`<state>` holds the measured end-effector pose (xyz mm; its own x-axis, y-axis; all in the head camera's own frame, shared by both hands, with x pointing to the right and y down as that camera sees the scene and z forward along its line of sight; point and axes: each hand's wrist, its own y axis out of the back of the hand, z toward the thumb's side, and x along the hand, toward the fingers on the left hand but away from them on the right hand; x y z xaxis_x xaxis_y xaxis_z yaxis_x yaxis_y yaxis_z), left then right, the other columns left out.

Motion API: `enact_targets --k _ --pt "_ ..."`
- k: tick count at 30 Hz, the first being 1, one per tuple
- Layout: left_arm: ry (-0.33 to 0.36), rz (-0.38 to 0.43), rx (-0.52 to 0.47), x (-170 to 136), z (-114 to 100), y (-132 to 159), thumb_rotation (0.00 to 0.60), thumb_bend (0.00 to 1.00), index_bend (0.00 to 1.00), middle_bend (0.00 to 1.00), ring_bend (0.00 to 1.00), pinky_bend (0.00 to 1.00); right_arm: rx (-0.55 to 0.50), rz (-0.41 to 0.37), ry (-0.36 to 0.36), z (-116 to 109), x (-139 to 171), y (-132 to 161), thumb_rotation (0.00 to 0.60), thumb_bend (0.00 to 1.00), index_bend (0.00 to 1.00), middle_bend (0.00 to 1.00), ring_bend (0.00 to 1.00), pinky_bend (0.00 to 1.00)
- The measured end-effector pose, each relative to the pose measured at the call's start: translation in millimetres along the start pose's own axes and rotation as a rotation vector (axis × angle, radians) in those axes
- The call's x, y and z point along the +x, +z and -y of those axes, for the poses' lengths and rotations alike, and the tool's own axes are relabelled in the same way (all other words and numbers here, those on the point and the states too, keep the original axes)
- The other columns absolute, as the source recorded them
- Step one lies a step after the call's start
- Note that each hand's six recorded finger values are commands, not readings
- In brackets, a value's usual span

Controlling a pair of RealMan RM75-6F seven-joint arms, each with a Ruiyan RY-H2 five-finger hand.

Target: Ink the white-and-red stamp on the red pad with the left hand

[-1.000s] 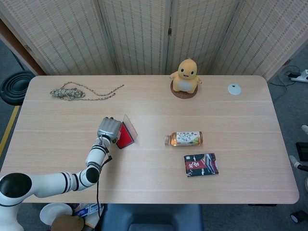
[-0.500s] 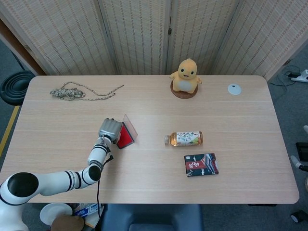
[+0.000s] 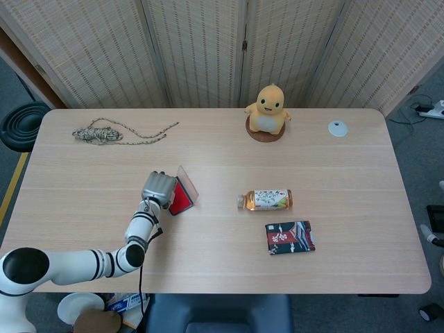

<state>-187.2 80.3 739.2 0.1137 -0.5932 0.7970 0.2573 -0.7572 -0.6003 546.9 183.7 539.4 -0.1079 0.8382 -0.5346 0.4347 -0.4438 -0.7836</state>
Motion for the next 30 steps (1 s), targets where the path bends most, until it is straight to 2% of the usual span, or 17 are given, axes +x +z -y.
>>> enact_targets --k 7,14,30 --pt "0.020 -0.021 -0.009 -20 -4 -13 0.600 0.31 0.52 0.47 0.22 0.25 0.024 -0.004 0.005 4 0 3 0.600 0.31 0.00 0.00 0.00 0.00" --pt "0.037 -0.069 -0.032 -46 1 -45 0.600 0.31 0.52 0.47 0.22 0.25 0.051 -0.011 0.003 9 1 8 0.600 0.31 0.00 0.00 0.00 0.00" --pt "0.029 -0.070 -0.084 -50 24 -66 0.600 0.31 0.51 0.47 0.22 0.25 0.077 -0.015 0.009 17 2 15 0.600 0.31 0.00 0.00 0.00 0.00"
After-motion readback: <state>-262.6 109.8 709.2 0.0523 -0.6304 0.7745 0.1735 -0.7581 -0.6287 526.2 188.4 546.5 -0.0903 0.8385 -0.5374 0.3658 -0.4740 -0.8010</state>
